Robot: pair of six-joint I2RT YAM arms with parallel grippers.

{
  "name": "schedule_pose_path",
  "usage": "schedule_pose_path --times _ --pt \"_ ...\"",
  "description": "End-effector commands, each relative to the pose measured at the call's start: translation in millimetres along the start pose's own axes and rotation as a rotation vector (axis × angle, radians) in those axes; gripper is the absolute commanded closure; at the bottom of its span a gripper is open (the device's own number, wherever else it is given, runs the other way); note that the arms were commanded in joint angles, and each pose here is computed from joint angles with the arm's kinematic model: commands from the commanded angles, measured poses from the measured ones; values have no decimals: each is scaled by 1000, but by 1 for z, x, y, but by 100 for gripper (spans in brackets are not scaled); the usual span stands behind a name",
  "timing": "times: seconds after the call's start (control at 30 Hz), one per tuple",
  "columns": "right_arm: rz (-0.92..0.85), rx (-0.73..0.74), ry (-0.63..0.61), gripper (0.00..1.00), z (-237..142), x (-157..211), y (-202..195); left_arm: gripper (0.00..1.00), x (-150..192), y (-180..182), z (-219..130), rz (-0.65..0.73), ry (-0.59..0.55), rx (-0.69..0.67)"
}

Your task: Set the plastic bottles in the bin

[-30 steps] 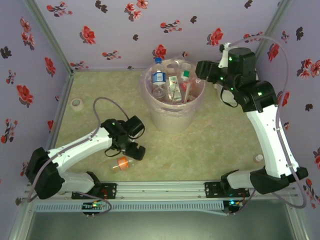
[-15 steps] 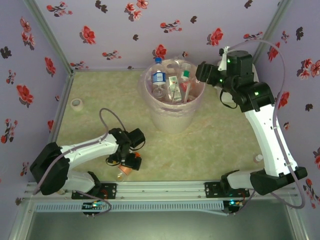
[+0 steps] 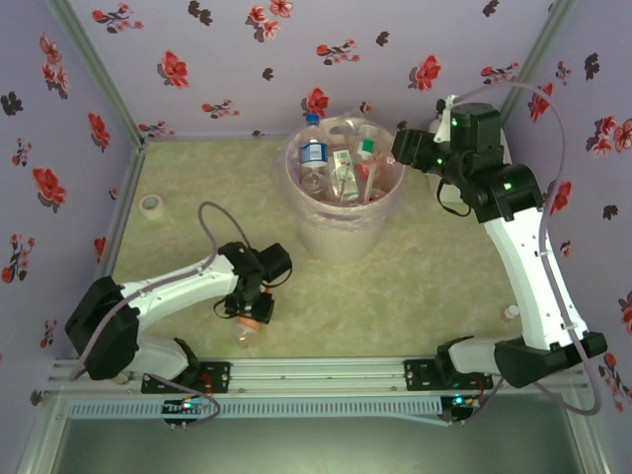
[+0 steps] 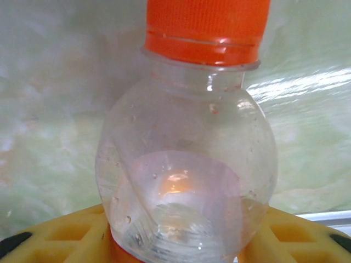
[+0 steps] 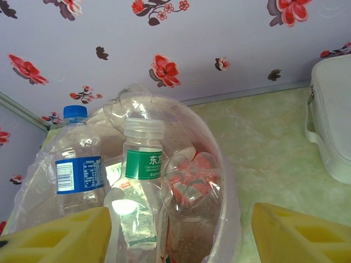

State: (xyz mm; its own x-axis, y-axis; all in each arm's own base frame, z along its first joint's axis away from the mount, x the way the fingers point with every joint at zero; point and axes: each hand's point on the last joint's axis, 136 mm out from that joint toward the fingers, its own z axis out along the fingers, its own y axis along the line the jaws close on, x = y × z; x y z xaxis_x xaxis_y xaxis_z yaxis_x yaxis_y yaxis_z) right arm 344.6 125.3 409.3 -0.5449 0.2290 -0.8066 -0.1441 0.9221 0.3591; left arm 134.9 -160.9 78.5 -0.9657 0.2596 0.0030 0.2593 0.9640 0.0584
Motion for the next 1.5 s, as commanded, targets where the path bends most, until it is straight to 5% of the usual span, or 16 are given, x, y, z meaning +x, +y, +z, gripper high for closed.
schedule_pose_path --times 0.0,0.3,0.5,0.77,1.03,1.13,1.27,1.47 --pt "17 -23 -38 32 -11 -6 2 51 -29 19 -67 -65 -173 -10" --pt "31 -111 -25 37 -6 -1 10 67 -109 25 -289 -121 -773 247" --pt "39 -129 -32 40 -2 -3 12 69 -179 -9 -383 -55 -1082 355" --pt "-19 27 -4 41 -4 8 -19 71 -264 -62 -356 -9 -1008 374" --pt "-28 78 19 41 -1 15 -33 69 -284 -96 -304 -26 -836 450" --pt "-24 68 29 41 4 16 -32 49 -281 -98 -286 -22 -769 431" --pt "-23 68 22 42 4 14 -32 20 -278 -92 -310 -16 -838 444" --pt "-24 84 19 41 -2 13 -37 14 -281 -73 -350 -23 -997 393"
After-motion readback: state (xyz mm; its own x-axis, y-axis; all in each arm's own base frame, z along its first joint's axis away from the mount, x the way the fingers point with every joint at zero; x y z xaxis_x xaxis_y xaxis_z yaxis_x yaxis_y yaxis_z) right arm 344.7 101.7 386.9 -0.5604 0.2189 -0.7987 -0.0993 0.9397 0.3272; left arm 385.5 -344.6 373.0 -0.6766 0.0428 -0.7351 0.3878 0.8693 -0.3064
